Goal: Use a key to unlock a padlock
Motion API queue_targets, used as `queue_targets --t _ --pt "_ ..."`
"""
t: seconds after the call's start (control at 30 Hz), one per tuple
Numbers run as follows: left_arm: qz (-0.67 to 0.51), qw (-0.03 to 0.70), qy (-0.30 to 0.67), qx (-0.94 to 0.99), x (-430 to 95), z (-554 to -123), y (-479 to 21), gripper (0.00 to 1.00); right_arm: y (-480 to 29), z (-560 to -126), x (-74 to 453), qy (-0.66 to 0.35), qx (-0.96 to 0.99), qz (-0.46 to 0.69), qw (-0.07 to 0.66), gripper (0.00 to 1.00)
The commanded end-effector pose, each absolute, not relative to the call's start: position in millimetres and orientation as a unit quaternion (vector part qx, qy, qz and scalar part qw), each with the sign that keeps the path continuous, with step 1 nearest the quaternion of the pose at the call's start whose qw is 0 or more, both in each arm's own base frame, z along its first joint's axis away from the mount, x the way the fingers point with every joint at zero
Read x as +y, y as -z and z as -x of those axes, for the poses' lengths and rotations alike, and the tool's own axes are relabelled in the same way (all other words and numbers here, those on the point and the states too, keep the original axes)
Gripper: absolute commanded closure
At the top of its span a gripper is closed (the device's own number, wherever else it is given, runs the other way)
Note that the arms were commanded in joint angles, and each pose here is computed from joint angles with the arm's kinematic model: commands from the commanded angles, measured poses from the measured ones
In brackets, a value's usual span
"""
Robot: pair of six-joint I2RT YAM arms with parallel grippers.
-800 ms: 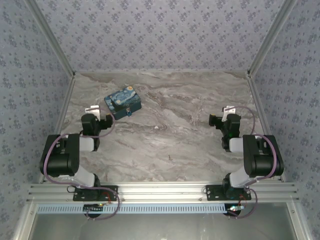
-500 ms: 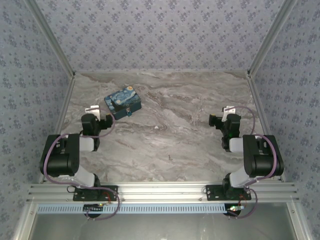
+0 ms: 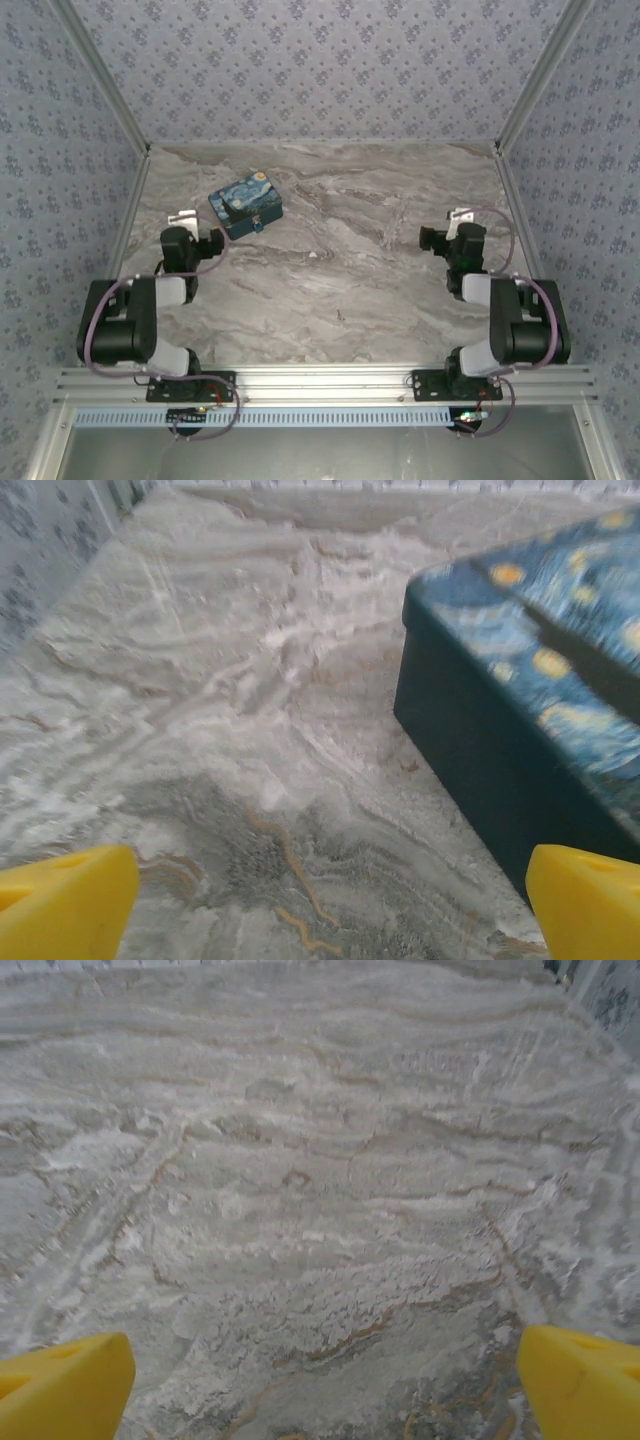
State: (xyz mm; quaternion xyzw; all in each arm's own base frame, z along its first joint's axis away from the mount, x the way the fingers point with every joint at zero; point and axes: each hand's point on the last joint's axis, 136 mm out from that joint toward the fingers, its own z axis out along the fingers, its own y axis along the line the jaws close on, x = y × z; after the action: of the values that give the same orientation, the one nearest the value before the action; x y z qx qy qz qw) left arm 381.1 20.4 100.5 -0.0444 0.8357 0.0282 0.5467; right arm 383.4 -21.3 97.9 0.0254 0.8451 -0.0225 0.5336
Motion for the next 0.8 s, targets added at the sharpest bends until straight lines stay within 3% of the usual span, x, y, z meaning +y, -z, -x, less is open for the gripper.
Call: queue_targets --t 0.0,0.1,0.23,0.43,0.77 --pt "0.068 0.582 -0.020 0.810 22.8 -376.9 -158.9 0.01 -132.7 -378.1 -18.2 0.002 0.844 -0.037 0.536 0.00" --pt "0.106 0.585 0.025 0.803 17.3 -364.8 -191.5 0.00 -147.5 -364.9 -3.2 -0.033 0.855 -0.047 0.515 0.00" --pt "0.175 0.526 0.119 0.824 0.9 -346.9 -206.0 0.01 -150.9 -338.2 30.3 -0.085 0.884 -0.049 0.457 0.00" --pt "0.168 0.458 0.273 0.830 -66.1 -313.3 -200.2 0.01 -135.3 -284.2 94.9 -0.157 0.924 -0.031 0.346 0.07" --pt "0.150 0.406 0.357 0.828 -135.6 -264.8 -164.9 0.01 -89.9 -204.7 181.4 -0.193 0.962 0.038 0.188 0.21"
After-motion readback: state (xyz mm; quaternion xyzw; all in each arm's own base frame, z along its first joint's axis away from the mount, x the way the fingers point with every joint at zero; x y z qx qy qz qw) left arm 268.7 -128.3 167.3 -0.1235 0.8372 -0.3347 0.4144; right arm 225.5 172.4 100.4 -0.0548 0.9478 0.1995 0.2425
